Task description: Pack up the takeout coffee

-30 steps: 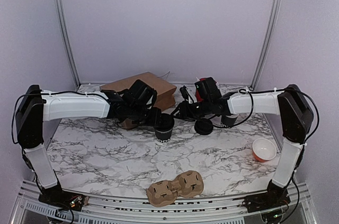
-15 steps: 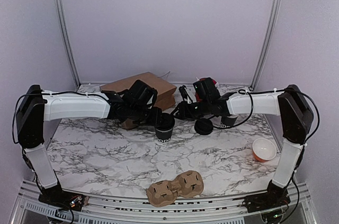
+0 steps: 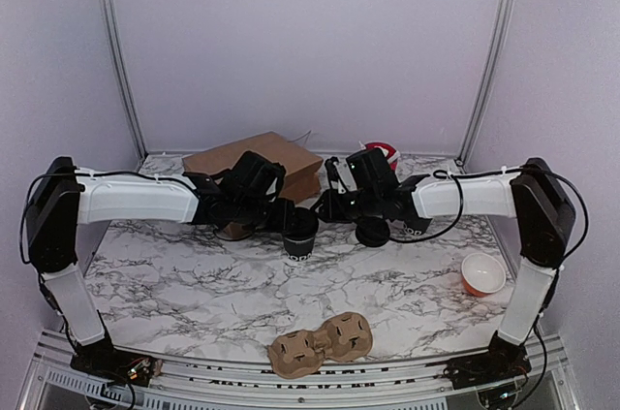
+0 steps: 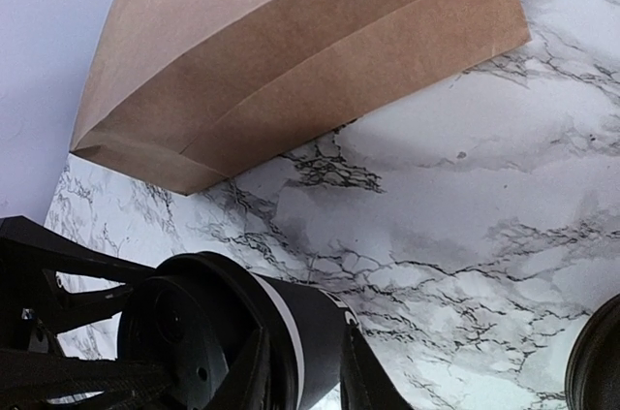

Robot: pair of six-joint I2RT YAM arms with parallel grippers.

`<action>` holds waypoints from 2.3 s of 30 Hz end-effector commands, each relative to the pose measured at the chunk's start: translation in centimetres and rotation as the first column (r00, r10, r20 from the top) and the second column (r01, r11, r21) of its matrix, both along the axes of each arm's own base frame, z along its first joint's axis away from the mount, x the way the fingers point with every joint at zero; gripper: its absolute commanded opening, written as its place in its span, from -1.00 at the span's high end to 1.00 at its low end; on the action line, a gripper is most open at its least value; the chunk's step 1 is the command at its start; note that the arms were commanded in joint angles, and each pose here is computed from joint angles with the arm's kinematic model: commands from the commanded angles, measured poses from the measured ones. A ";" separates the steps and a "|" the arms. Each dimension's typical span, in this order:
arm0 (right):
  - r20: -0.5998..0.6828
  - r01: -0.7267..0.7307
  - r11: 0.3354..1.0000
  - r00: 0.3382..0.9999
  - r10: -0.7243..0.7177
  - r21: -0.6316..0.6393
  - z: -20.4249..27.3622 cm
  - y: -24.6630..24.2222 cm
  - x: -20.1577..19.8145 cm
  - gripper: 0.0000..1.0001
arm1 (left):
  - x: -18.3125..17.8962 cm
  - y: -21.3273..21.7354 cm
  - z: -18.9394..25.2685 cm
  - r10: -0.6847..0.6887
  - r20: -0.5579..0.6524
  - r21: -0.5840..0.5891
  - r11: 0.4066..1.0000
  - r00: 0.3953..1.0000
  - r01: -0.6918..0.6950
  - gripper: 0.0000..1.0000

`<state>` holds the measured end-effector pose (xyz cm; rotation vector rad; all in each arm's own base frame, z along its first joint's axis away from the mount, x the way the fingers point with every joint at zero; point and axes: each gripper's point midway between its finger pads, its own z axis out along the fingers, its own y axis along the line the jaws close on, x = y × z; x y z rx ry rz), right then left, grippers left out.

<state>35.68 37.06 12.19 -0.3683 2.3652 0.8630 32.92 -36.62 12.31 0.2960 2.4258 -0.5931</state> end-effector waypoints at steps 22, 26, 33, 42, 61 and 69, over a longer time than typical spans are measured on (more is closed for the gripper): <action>-0.172 -0.003 0.994 0.985 -0.015 -0.106 -1.7 -2.3 -7.7 0.53 | -1.8 2.6 -2.8 -0.004 -0.071 0.101 0.995 0.997 0.011 -0.03; -0.152 0.001 0.999 0.988 -0.008 -0.046 -0.1 -1.8 -7.0 0.53 | -1.9 2.6 -3.2 -0.010 -0.076 0.105 0.994 0.997 0.018 -0.03; -0.111 0.051 0.998 0.993 -0.047 0.030 2.7 -2.7 -4.2 0.56 | -1.9 2.4 -3.3 -0.021 -0.080 0.104 0.994 0.997 0.029 -0.03; -0.093 0.035 0.998 0.995 -0.030 0.053 3.3 -2.4 -2.7 0.60 | -2.0 2.3 -3.4 -0.027 -0.083 0.101 0.994 0.996 0.036 -0.03; -0.120 -0.012 0.997 0.993 0.021 0.072 1.5 -0.8 -2.4 0.61 | -2.1 2.3 -3.9 -0.032 -0.090 0.104 0.994 0.995 0.041 -0.02; -0.066 0.002 0.998 0.998 0.003 0.068 3.6 -1.0 -2.1 0.62 | -2.1 2.2 -3.9 -0.034 -0.090 0.104 0.994 0.995 0.043 -0.02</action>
